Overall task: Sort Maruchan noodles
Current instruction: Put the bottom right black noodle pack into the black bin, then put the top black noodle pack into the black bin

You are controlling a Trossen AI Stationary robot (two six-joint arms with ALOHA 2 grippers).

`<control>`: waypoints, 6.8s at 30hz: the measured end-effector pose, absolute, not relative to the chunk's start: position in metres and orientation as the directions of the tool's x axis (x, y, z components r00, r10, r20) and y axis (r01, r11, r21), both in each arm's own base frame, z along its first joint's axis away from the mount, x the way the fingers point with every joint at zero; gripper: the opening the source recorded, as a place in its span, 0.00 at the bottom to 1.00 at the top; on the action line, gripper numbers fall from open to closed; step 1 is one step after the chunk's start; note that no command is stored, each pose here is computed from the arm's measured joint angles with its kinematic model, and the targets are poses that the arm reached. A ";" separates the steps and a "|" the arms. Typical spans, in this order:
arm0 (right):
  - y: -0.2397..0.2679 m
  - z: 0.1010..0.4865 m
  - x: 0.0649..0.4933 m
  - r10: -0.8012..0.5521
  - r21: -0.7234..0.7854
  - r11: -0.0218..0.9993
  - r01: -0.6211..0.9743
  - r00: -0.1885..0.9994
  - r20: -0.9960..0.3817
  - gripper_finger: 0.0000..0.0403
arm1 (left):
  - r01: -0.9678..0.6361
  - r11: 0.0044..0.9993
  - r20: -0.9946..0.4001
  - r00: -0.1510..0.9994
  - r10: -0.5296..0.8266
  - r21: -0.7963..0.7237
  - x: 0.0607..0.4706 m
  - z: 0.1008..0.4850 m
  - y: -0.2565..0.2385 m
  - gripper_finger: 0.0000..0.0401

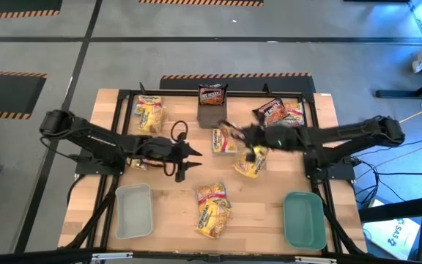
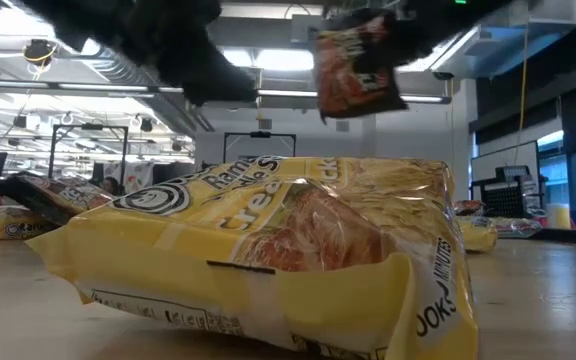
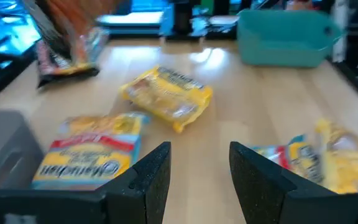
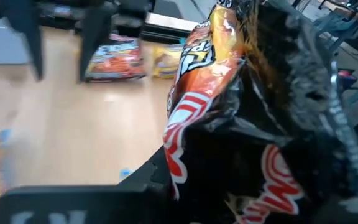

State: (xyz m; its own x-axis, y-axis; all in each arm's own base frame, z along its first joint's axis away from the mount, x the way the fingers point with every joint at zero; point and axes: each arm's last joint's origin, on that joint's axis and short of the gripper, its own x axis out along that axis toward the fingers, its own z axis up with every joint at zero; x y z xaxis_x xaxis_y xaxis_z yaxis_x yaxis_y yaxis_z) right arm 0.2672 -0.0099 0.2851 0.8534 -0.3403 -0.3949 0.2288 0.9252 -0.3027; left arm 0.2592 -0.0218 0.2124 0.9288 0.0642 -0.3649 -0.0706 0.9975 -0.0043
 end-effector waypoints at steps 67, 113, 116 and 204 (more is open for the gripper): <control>-0.222 0.212 0.419 -0.296 -0.295 0.933 -0.205 0.025 -0.955 0.25 | -0.175 0.980 -0.393 0.898 0.200 0.099 0.246 0.203 0.001 0.39; -0.230 0.237 0.432 -0.437 -0.461 0.868 -0.182 0.161 -0.885 0.42 | -0.142 0.984 -0.392 0.903 0.174 0.110 0.246 0.203 0.001 0.39; -0.230 0.241 0.433 -0.431 -0.459 0.872 -0.169 0.179 -0.884 0.40 | -0.142 0.984 -0.392 0.903 0.174 0.110 0.246 0.203 0.001 0.39; -0.069 0.259 0.292 -0.086 0.018 0.964 0.267 0.373 -0.924 0.02 | -0.190 0.978 -0.383 0.900 0.209 0.088 0.247 0.204 0.003 0.56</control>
